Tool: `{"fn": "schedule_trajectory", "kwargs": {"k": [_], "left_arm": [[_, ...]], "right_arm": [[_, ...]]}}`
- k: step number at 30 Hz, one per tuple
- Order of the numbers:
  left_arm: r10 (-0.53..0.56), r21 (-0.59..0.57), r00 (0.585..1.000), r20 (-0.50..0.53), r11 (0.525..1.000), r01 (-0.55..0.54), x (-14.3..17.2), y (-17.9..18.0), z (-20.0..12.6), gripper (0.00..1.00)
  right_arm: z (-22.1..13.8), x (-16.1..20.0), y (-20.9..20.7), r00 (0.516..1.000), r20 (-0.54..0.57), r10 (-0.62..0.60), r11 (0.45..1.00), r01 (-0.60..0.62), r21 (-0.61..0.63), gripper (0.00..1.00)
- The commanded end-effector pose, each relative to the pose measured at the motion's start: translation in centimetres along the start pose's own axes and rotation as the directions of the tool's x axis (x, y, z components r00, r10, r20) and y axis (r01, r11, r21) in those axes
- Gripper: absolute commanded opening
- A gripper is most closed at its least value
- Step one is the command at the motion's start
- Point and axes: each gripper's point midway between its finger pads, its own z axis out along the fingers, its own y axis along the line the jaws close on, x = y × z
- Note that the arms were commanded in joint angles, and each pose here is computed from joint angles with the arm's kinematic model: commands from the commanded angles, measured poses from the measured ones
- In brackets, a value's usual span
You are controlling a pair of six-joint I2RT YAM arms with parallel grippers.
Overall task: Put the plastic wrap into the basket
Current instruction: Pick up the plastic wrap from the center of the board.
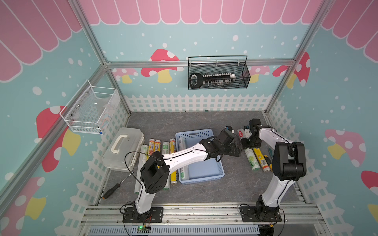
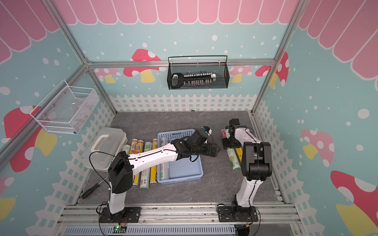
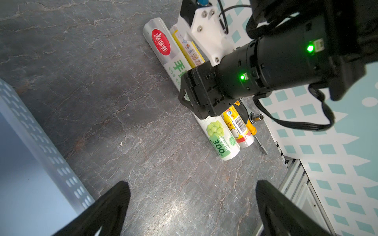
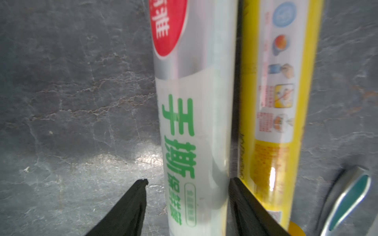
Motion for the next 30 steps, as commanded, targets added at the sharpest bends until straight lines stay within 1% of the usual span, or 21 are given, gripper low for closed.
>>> {"fn": "schedule_trajectory", "kwargs": {"k": [1, 6, 7, 10, 14, 20, 23, 25, 28, 30], "left_arm": [[0.009, -0.007, 1.0, -0.009, 1.0, -0.009, 0.0, 0.0, 0.2, 0.99], [0.002, -0.024, 1.0, 0.011, 1.0, -0.002, -0.4, 0.3, -0.3, 0.99], [0.002, -0.027, 1.0, 0.017, 1.0, -0.002, -0.6, 0.3, -0.4, 0.99], [0.0, -0.033, 1.0, 0.024, 0.999, 0.0, -0.8, 0.4, -0.6, 0.99], [-0.003, -0.047, 0.999, 0.033, 0.999, 0.005, -0.9, 0.8, -0.8, 0.99], [-0.009, -0.062, 0.999, 0.043, 0.998, 0.012, -1.0, 1.3, -1.3, 0.99], [-0.008, -0.072, 0.999, 0.054, 0.997, 0.012, -1.2, 1.5, -1.6, 0.99], [-0.008, -0.088, 0.998, 0.068, 0.996, 0.014, -1.4, 1.8, -1.9, 0.99], [-0.065, -0.098, 0.995, 0.081, 0.992, 0.073, -2.0, 3.1, -2.4, 0.99], [-0.099, -0.111, 0.99, 0.1, 0.988, 0.11, -2.7, 4.3, -3.3, 0.99]], "right_arm": [[0.9, 0.9, 1.2, 0.999, -0.052, -0.009, 0.998, 0.005, -0.068, 0.66], [0.9, 0.6, 1.6, 0.999, -0.04, -0.025, 0.996, 0.022, -0.086, 0.66], [1.9, 1.0, 1.6, 0.997, -0.07, -0.023, 0.996, 0.017, -0.09, 0.66], [2.6, 1.2, 1.9, 0.996, -0.09, -0.023, 0.995, 0.014, -0.103, 0.65], [3.5, 1.6, 1.9, 0.993, -0.121, -0.011, 0.995, -0.001, -0.102, 0.62], [3.9, 1.7, 2.3, 0.991, -0.135, -0.007, 0.993, -0.008, -0.114, 0.55], [3.1, 1.4, 2.2, 0.993, -0.119, -0.007, 0.995, -0.005, -0.096, 0.5], [2.0, 0.9, 2.5, 0.996, -0.085, -0.001, 0.994, -0.008, -0.106, 0.43], [-0.9, -0.3, 4.0, 1.0, 0.003, 0.009, 0.988, -0.009, -0.155, 0.38], [-2.5, -0.8, 4.3, 0.998, 0.056, 0.029, 0.989, -0.021, -0.146, 0.33]]}}
